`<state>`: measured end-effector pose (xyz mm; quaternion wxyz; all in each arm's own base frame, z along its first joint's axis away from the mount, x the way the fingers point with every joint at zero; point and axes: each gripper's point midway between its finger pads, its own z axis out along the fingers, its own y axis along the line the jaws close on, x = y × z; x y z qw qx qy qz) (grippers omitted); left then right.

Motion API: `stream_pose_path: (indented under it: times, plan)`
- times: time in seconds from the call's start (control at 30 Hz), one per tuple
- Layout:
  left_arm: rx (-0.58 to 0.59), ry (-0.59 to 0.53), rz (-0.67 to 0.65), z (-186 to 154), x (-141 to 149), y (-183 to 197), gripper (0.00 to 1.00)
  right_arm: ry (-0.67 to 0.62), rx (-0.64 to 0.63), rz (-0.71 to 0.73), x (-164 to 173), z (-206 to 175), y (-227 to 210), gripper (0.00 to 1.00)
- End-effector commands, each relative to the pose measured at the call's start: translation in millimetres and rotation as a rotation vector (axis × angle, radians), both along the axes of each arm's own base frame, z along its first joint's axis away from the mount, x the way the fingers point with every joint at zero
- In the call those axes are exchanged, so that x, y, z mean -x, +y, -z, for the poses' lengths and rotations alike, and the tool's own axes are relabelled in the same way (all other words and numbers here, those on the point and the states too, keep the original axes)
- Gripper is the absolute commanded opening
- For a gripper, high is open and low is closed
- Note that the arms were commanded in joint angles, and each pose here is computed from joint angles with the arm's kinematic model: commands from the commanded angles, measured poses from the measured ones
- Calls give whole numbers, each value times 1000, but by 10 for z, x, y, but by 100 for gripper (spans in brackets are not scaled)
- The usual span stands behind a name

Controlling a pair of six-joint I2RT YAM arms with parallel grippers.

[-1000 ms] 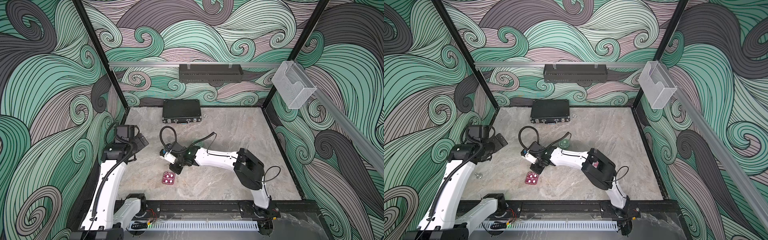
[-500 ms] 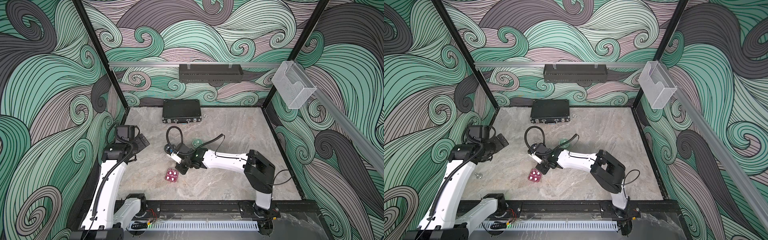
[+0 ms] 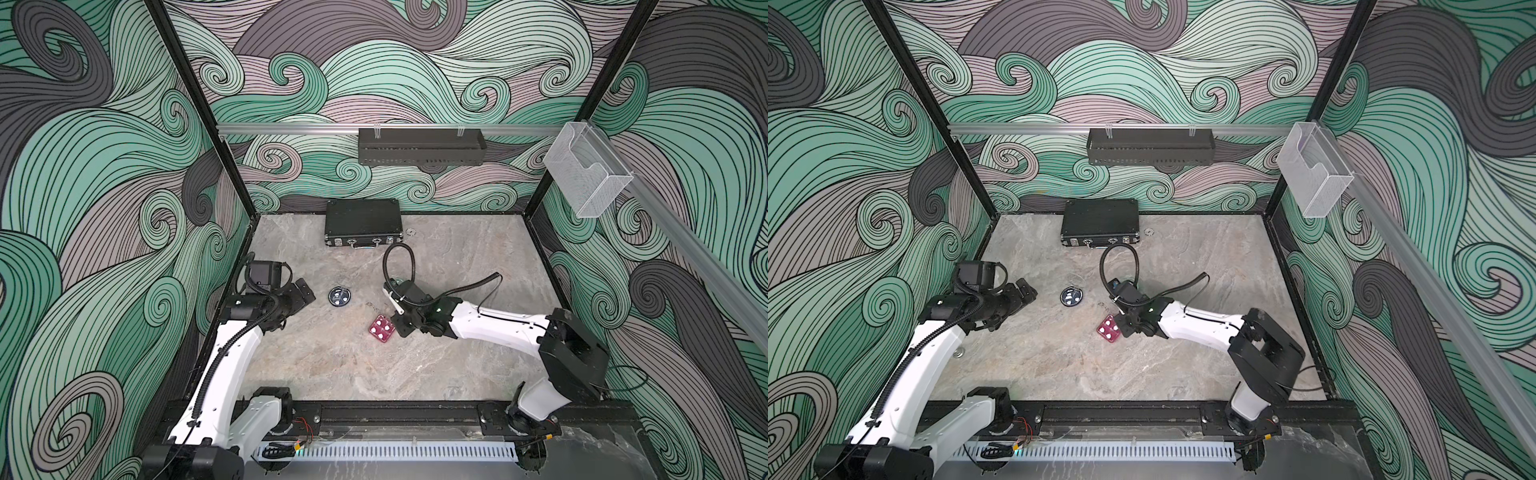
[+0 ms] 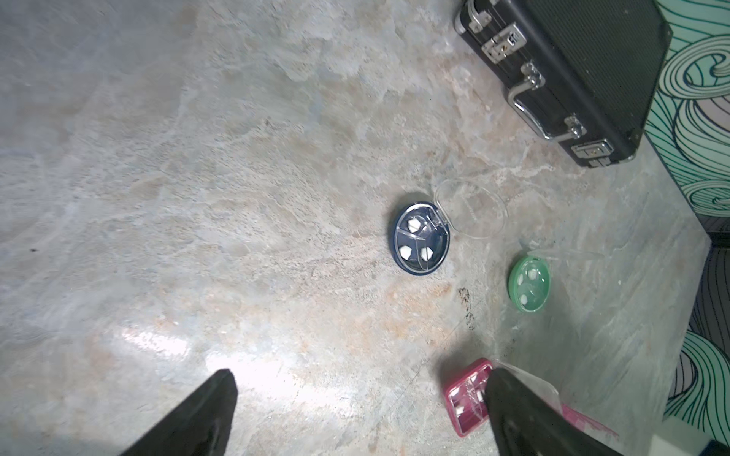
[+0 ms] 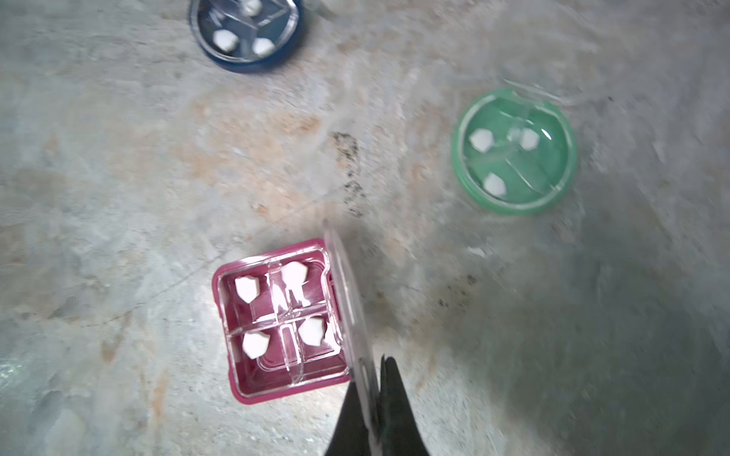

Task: Close pillboxes
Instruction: Move the pillbox to the center of the board.

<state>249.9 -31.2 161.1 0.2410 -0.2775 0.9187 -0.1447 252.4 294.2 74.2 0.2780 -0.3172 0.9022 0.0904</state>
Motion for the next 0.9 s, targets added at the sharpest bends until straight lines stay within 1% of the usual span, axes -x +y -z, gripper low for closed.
stream_pose_path:
  times: [0.0, 0.17, 0.27, 0.37, 0.4, 0.43, 0.5, 0.57, 0.63, 0.67, 0.77, 0.83, 0.87]
  plan:
    - [67, -35, 76, 10, -85, -287, 97, -52, -26, 138, -98, -96, -244, 0]
    - [94, 12, 228, 267, -13, -787, 90, -39, -22, 229, -65, 3, -454, 0]
    - [118, 83, 310, 469, 69, -1080, 81, -27, -32, 265, -54, 35, -490, 0]
    - [112, 157, 387, 644, 164, -1316, 79, -19, -52, 288, -38, 71, -498, 0]
    - [112, 171, 414, 689, 185, -1401, 78, -15, -55, 297, -34, 83, -505, 6]
    - [115, 183, 433, 721, 206, -1464, 77, -12, -60, 301, -31, 89, -505, 10]
    - [129, 206, 481, 803, 260, -1628, 76, 1, -74, 296, -12, 98, -477, 13]
    - [138, 226, 520, 870, 302, -1760, 72, 8, -85, 299, -6, 88, -467, 21]
    - [137, 250, 554, 927, 332, -1858, 69, 9, -98, 300, -1, 53, -462, 26]
    - [138, 263, 569, 955, 343, -1898, 67, 5, -104, 299, 0, 15, -460, 30]
    - [131, 306, 598, 1092, 352, -1987, 56, -8, -125, 287, 5, -111, -461, 42]
    - [139, 323, 612, 1159, 346, -2046, 49, -2, -144, 274, 12, -189, -454, 47]
    - [148, 329, 618, 1188, 339, -2081, 40, 10, -162, 266, 11, -220, -443, 48]
